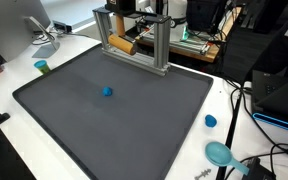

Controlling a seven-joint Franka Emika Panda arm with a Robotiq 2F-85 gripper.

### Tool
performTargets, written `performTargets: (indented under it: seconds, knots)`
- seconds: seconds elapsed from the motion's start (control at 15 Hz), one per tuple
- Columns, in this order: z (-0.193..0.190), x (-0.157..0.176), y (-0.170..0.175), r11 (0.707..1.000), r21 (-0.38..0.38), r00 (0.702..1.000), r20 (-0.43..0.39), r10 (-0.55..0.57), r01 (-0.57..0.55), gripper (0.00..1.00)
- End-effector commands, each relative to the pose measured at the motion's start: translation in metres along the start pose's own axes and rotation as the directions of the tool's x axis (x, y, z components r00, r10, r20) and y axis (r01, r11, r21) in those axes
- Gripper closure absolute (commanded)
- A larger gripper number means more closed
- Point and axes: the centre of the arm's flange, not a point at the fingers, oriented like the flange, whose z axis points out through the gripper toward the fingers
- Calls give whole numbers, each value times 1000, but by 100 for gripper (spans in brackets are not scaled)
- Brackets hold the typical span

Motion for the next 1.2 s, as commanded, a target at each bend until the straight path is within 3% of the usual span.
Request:
performTargets:
  seconds: [0.0, 0.27, 0.47, 0.6, 0.67, 0.73, 0.87, 0.93, 1.13]
  knots:
    - [9, 14, 0, 999, 19, 999, -1, 37, -37, 78]
    - [46, 64, 36, 989, 114, 995, 31, 91, -94, 78]
    - [79, 95, 61, 984, 125, 992, -18, 126, -123, 78]
    - [98, 107, 75, 989, 75, 991, -16, 130, -128, 78]
    - [97, 83, 68, 988, 86, 991, -4, 132, -131, 78]
    - [106, 87, 72, 987, 81, 990, 6, 138, -138, 53]
    - [113, 87, 70, 988, 79, 991, 17, 135, -136, 53]
    - [111, 87, 69, 988, 80, 991, 14, 132, -133, 78]
    - [121, 71, 78, 984, 108, 988, -52, 147, -140, 78]
